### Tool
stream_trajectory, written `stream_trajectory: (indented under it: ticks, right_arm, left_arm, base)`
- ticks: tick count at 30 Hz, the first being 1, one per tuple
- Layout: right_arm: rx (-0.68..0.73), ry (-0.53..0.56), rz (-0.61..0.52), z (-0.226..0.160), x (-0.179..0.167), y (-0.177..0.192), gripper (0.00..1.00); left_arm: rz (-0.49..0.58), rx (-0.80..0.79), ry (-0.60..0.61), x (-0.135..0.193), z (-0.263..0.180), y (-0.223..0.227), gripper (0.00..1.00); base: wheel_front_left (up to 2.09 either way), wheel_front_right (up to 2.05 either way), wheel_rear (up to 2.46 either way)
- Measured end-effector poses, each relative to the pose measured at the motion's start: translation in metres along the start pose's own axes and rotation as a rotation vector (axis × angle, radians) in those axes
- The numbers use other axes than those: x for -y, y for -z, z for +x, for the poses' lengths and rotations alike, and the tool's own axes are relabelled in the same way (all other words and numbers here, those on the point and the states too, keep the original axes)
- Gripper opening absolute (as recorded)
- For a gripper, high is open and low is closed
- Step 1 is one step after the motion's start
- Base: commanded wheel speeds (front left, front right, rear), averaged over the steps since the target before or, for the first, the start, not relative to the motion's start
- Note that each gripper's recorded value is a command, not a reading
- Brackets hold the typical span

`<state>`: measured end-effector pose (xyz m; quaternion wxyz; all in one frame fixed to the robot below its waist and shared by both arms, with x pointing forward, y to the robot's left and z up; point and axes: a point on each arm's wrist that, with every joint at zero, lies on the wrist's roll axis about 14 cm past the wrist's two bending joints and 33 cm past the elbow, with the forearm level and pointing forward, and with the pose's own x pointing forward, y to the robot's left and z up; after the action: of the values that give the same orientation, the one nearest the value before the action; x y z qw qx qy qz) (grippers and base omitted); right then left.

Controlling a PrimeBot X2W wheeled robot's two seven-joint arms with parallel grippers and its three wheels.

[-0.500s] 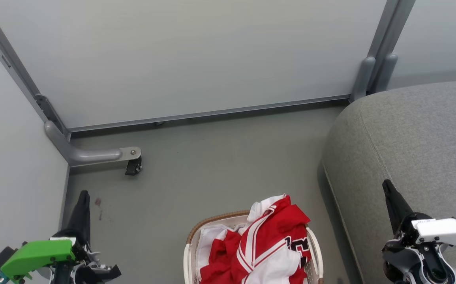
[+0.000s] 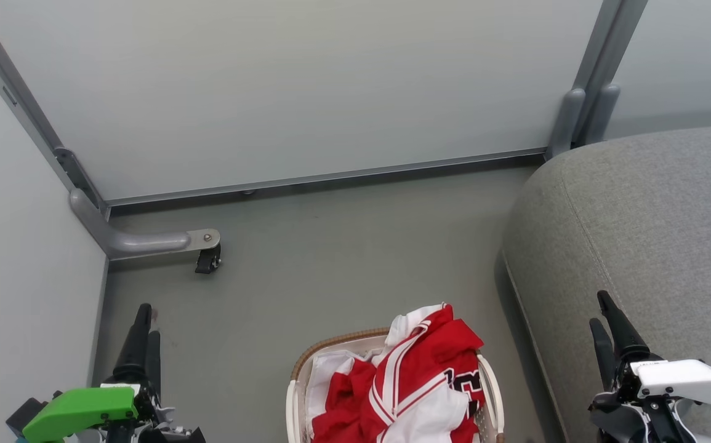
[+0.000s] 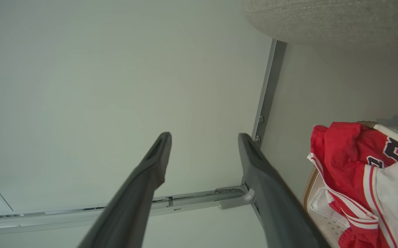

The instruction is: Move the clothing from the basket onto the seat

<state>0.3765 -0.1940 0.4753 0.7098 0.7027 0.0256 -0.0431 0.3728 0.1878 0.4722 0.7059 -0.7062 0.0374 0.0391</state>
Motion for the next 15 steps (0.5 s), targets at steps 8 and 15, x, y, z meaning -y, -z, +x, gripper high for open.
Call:
stream_trajectory:
  ticks: [8, 15]
  right_arm:
    - [0.033, -0.011, -0.108, 0.001, -0.005, -0.007, 1.00]
    - [0.054, -0.054, -0.267, 0.002, -0.020, -0.010, 1.00]
  left_arm:
    - [0.067, 0.003, 0.023, 0.008, 0.001, 0.005, 1.00]
    - [0.180, 0.005, 0.049, 0.016, 0.002, 0.008, 1.00]
  base:
    - [0.00, 0.00, 0.00]
    - [0.00, 0.00, 0.00]
